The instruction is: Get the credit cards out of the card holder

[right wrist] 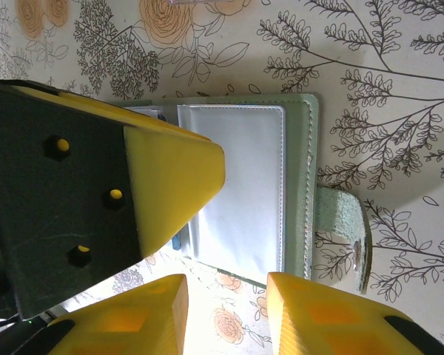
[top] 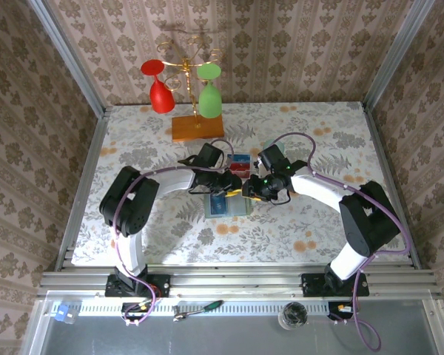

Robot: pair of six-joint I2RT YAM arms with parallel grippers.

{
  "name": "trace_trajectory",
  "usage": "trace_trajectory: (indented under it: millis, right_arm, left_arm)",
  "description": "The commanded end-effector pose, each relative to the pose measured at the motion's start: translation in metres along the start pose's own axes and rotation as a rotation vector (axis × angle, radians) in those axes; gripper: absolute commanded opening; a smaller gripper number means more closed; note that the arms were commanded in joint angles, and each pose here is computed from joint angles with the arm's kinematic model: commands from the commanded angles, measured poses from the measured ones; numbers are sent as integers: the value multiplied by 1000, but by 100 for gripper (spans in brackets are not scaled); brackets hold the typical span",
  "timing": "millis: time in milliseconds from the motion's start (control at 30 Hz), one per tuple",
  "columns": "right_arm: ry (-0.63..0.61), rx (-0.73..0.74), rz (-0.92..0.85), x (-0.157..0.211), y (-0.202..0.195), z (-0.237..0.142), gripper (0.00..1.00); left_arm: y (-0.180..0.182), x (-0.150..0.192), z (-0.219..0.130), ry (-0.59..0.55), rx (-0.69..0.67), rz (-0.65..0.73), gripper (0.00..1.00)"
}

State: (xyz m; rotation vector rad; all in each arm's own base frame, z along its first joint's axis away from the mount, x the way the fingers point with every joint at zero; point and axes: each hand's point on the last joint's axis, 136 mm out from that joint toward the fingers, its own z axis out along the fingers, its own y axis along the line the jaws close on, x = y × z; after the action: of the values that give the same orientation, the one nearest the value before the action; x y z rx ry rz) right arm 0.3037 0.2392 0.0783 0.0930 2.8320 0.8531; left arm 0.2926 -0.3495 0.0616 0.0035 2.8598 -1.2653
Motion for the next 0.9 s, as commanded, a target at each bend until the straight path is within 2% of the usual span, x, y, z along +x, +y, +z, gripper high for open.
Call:
trace_trajectory:
  millis: [0,100,467,867]
  right_arm:
    - [-19,-6,6,-6,5,-6,34]
    - [-11,-11,14,-5,4,-3,34]
    - [31,-40,14,0,19,18,33]
    - [98,-49,-22,5,41,44,32]
  left_arm:
    - [-1,0,-4,8,9,-4,25]
    - [4,0,-10,-1,7,-14,20]
    - [30,7,-34,-44,-19,-47,14]
    - [63,20,-57,-100,-39,-102,14]
